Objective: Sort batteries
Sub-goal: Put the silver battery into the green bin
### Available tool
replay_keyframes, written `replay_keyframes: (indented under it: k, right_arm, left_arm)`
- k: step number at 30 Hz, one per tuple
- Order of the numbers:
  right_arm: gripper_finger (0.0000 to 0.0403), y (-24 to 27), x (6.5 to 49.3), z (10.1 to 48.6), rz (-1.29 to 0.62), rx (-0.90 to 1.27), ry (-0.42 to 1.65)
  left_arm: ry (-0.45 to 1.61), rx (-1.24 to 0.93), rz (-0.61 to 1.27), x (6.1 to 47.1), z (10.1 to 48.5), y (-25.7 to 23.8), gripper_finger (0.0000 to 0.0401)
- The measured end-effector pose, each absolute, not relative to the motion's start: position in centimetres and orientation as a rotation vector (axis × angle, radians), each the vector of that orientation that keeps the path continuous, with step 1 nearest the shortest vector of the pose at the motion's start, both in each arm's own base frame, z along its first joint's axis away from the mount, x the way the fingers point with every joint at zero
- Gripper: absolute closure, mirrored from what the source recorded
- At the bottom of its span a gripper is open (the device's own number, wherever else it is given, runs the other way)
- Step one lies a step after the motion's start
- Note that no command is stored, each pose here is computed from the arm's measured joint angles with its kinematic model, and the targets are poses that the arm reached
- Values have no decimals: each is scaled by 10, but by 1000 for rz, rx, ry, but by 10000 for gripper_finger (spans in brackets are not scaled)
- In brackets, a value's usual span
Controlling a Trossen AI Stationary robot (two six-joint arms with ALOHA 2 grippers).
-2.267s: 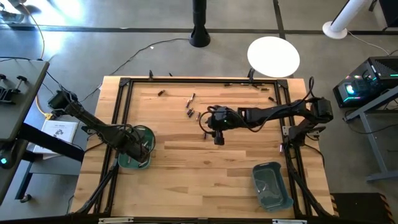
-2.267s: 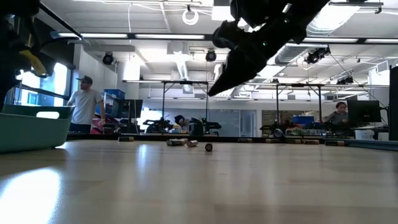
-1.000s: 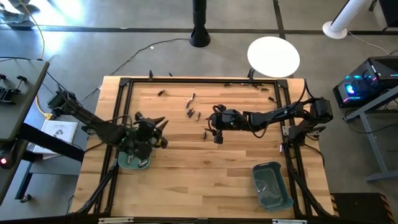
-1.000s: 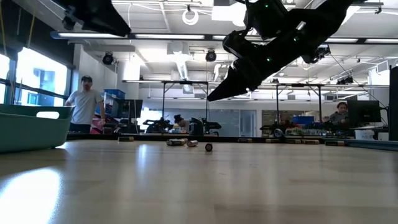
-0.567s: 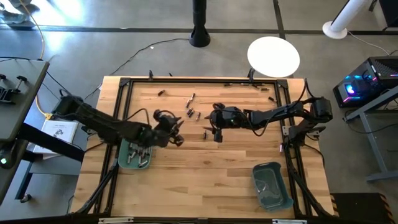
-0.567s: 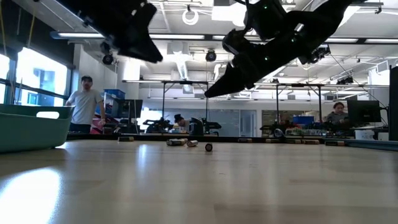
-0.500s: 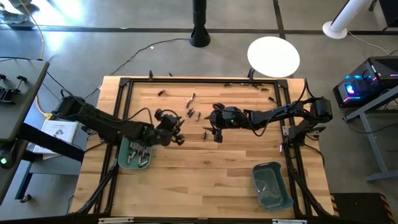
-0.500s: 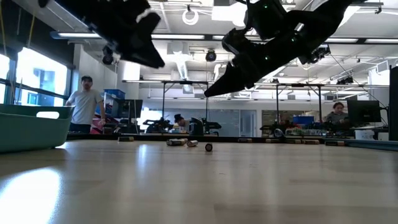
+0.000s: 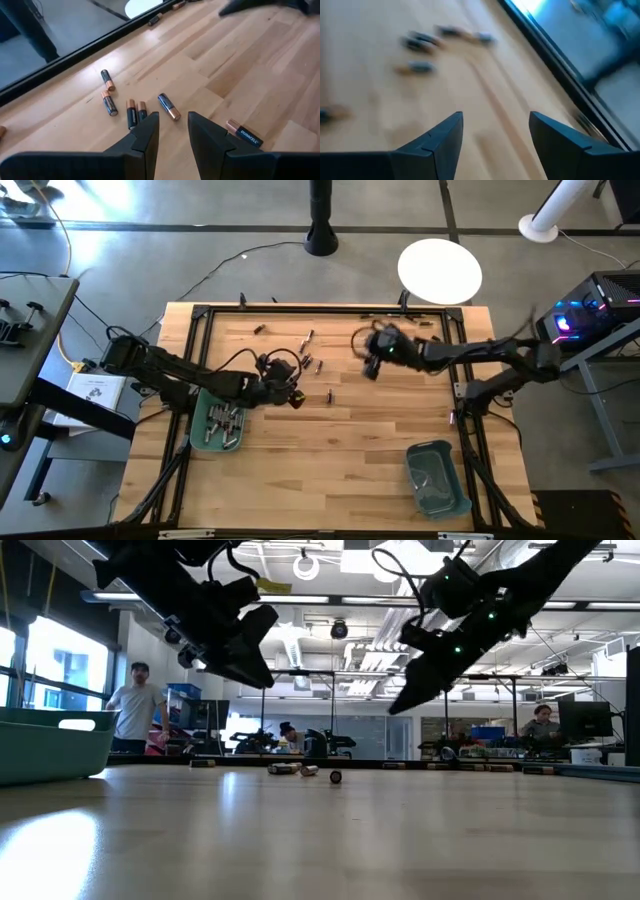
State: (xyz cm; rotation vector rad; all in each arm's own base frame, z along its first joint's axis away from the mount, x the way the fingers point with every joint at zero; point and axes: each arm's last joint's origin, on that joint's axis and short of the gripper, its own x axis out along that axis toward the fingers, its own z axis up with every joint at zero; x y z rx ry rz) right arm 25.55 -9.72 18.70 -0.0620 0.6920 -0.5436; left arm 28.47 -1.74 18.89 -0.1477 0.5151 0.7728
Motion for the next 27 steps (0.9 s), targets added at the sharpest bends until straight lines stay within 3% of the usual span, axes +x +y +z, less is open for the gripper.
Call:
replay_keyframes:
  k: [4,13,21,27]
  right_arm:
    - [181,-116,231,190,-612,102,763]
    - [181,-92,217,179,-365,261,1045]
    - [181,-62,197,210,-572,753,1420]
    - [184,-36,175,210,-682,752,1760]
  left_arm:
    - [503,-157,793,284,189,-17,304]
    - [501,-162,786,285,189,-17,304]
    - [444,-180,776,289,194,-17,304]
    - [463,-118,761,289,194,-17,304]
